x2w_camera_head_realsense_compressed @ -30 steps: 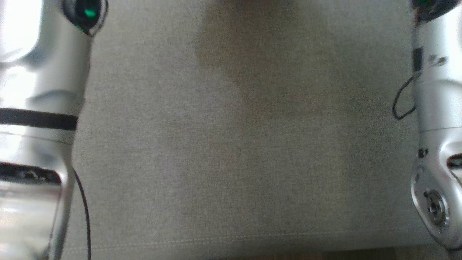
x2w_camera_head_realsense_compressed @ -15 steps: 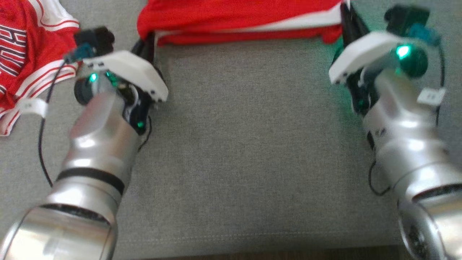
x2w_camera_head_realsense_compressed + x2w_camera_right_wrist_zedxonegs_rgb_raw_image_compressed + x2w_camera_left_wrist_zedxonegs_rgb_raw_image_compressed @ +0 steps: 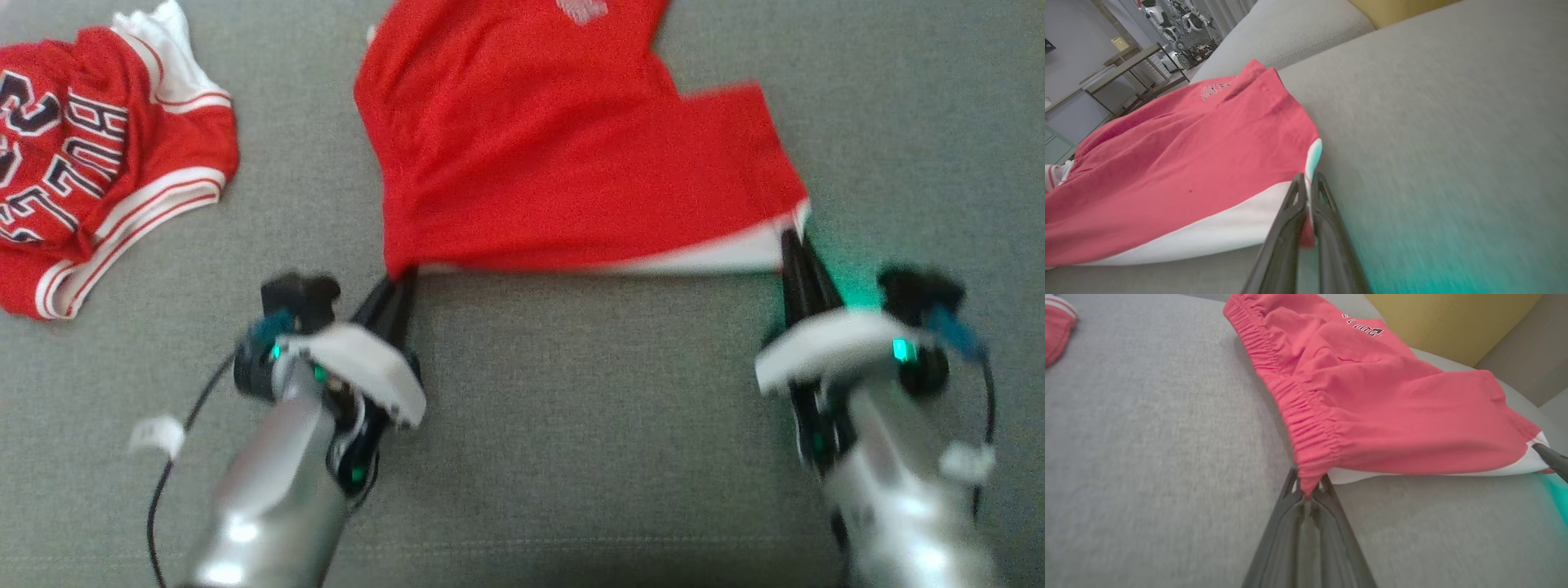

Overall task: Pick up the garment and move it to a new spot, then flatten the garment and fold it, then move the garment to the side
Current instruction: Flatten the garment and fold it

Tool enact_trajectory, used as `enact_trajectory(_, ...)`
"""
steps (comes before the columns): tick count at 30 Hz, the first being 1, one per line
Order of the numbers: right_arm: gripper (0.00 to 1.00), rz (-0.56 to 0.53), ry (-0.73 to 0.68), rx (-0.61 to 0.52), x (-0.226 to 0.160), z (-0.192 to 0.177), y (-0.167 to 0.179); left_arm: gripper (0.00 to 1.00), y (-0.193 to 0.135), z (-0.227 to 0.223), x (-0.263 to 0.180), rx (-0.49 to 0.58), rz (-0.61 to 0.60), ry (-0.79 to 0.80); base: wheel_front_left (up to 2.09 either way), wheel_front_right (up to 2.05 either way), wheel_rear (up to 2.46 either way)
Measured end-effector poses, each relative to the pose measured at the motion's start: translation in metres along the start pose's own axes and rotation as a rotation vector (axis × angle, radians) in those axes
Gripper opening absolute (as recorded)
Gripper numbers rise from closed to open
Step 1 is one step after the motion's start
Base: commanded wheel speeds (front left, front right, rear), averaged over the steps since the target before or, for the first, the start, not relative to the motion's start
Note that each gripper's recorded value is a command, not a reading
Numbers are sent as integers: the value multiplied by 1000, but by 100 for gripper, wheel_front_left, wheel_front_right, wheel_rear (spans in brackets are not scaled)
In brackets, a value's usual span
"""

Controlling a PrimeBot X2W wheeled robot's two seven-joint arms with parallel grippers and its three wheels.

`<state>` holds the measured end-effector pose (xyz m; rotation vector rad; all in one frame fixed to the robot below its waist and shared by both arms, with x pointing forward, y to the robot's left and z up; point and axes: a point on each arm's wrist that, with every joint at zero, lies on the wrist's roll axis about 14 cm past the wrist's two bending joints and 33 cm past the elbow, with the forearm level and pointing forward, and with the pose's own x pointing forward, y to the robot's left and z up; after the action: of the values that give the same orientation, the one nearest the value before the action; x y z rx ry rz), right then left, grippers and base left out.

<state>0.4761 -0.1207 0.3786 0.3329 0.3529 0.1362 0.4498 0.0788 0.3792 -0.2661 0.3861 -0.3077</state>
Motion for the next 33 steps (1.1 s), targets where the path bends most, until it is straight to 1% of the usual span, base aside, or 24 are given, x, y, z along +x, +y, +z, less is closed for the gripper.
enact_trajectory(4, 0, -34, 6, 34, -42, -24, -9, 0, -4, -9, -29, 19, 0, -21, 0, 0, 0)
enact_trajectory(7, 0, -50, 3, 53, -70, -35, -12, 0, -8, -13, -52, 8, 11, -43, 0, 0, 0)
enact_trajectory(14, 0, -60, 4, 54, -120, -32, -12, 0, -17, -16, -97, -11, 38, -70, 0, 0, 0)
enact_trajectory(21, 0, -93, 34, 66, -168, -33, -17, 0, -35, -18, -138, -35, 47, -47, 0, 0, 0)
enact_trajectory(24, 0, -101, 21, 67, -177, -26, -19, 0, -40, -20, -148, -42, 41, -28, 0, 0, 0)
enact_trajectory(29, 0, -98, 14, 70, -175, -18, -18, 0, -41, -13, -148, -55, 36, -21, 0, 0, 0)
enact_trajectory(33, 0, -68, 2, 55, -153, -6, -12, 0, -33, -14, -143, -48, 41, 25, 0, 0, 0)
